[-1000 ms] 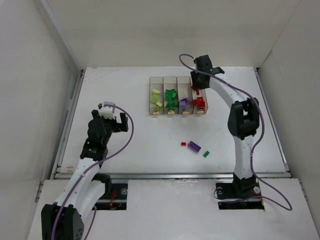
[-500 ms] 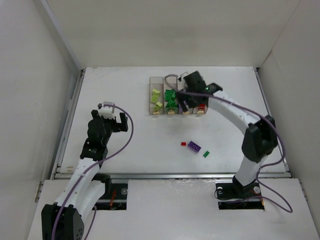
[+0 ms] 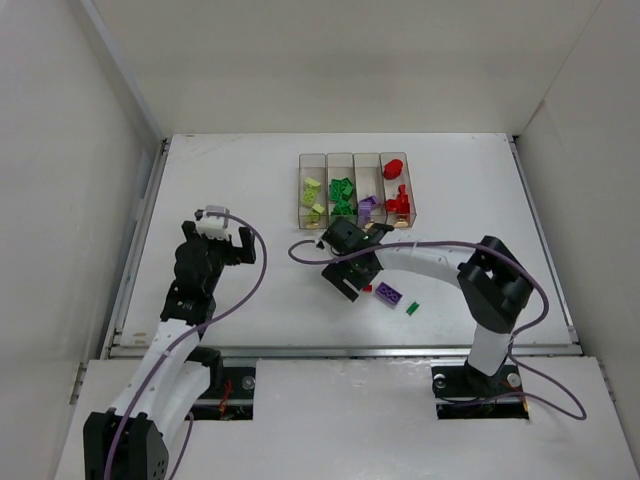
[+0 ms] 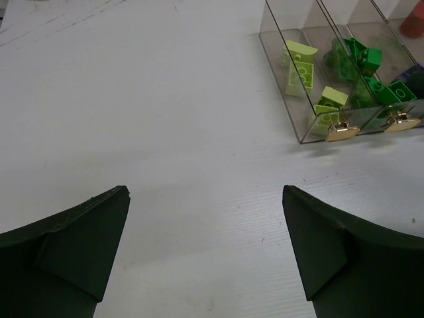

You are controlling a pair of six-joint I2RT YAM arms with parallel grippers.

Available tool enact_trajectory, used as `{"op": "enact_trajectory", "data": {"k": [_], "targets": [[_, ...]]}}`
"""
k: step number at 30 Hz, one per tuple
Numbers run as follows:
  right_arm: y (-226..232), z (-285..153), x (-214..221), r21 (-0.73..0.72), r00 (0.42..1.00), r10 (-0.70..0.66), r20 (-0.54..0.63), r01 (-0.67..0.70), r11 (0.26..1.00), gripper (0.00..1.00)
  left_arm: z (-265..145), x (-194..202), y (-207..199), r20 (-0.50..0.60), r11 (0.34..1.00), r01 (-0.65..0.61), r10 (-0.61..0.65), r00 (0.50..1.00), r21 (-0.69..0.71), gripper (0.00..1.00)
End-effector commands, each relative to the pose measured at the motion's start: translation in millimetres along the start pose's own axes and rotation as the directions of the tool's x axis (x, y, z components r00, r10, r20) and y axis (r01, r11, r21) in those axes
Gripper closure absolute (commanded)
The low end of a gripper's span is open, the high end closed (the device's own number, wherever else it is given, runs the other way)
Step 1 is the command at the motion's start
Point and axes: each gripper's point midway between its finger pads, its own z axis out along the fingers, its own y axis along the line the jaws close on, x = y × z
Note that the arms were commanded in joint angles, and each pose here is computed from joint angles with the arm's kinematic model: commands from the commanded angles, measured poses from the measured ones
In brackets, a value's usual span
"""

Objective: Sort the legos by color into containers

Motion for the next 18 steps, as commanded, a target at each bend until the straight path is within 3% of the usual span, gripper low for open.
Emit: {"op": "enact_trajectory", "data": {"k": [1,9,13,17,18], "targets": [[-5.1,6.8,2.3,0.035,1.000,-0.009,-0.018,0.009,0.999,0.18,-1.5,-16.7,0.4,0.077,1.000,-0.013,0.013,0.997,0.003,0.01],[0.3,12.7,8.3,0.001,0.998,-0.030,-0.049,0.030,1.000,0.24,-2.9,-16.6,2.3,0.075,1.000,-0.021,0.022,0.997,-0.007,0.01],[1.6,25.3,18.2,0.000,0.993,-0.037,-0.111,0.037,0.999,0.32,-2.9,-16.6,2.3,0.075,1.000,-0.021,0.022,0.997,-0.007,0.01],[2.9,33.5,20.0,0.000,0.989,-0.031,-0.143,0.032,0.999,0.53,-4.1,-19.1,2.2,0.085,1.000,-0.022,0.022,0.996,-0.007,0.01],[2.9,33.5,20.1,0.000,0.989,-0.031,-0.143,0.032,1.000,0.63,-4.1,-19.1,2.2,0.085,1.000,-0.022,0.022,0.996,-0.007,0.01]]}}
